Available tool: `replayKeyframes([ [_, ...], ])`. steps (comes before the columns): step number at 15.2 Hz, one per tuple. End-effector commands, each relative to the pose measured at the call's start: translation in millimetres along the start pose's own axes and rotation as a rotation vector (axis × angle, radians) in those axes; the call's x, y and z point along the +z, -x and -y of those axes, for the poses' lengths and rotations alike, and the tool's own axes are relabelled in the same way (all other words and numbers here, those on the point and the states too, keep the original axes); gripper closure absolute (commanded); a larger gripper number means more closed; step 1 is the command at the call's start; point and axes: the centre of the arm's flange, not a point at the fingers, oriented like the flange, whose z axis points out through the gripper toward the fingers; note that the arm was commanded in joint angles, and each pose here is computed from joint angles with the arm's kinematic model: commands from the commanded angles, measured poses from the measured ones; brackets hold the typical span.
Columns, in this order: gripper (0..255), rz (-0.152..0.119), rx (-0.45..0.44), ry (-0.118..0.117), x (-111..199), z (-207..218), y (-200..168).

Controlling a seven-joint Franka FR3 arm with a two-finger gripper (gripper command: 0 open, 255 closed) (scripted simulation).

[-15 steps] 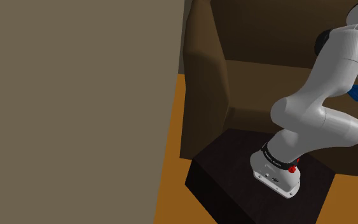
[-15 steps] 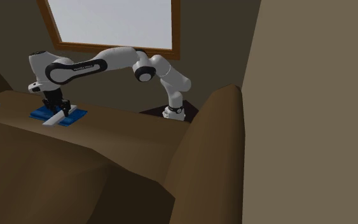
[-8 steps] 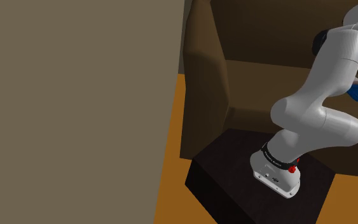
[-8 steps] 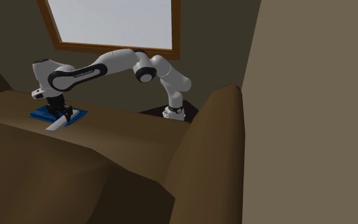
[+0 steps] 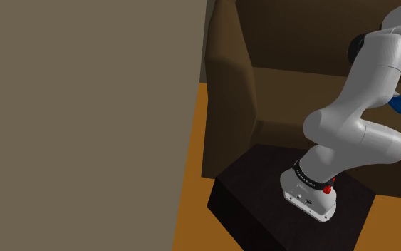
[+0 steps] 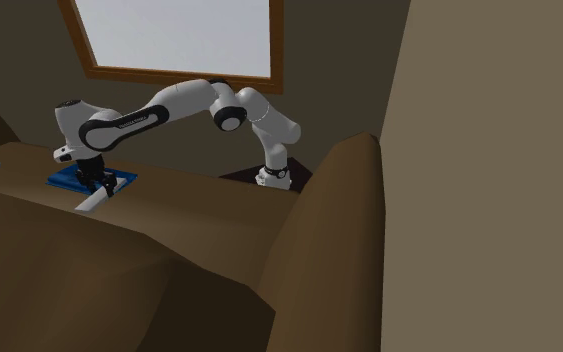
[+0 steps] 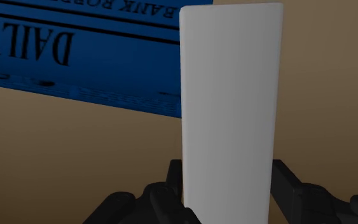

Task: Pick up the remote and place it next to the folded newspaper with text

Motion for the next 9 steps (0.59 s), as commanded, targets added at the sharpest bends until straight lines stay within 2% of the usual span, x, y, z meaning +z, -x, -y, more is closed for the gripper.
replayKeyframes([
  [1, 255, 0.000, 0.000, 0.000, -0.1, 0.0, 0.0],
  [3, 255, 0.000, 0.000, 0.000, -0.1, 0.0, 0.0],
  [4, 0, 0.000, 0.000, 0.000, -0.1, -0.1, -0.1],
  [9, 0, 0.000, 0.000, 0.000, 0.0, -0.1, -0.1],
])
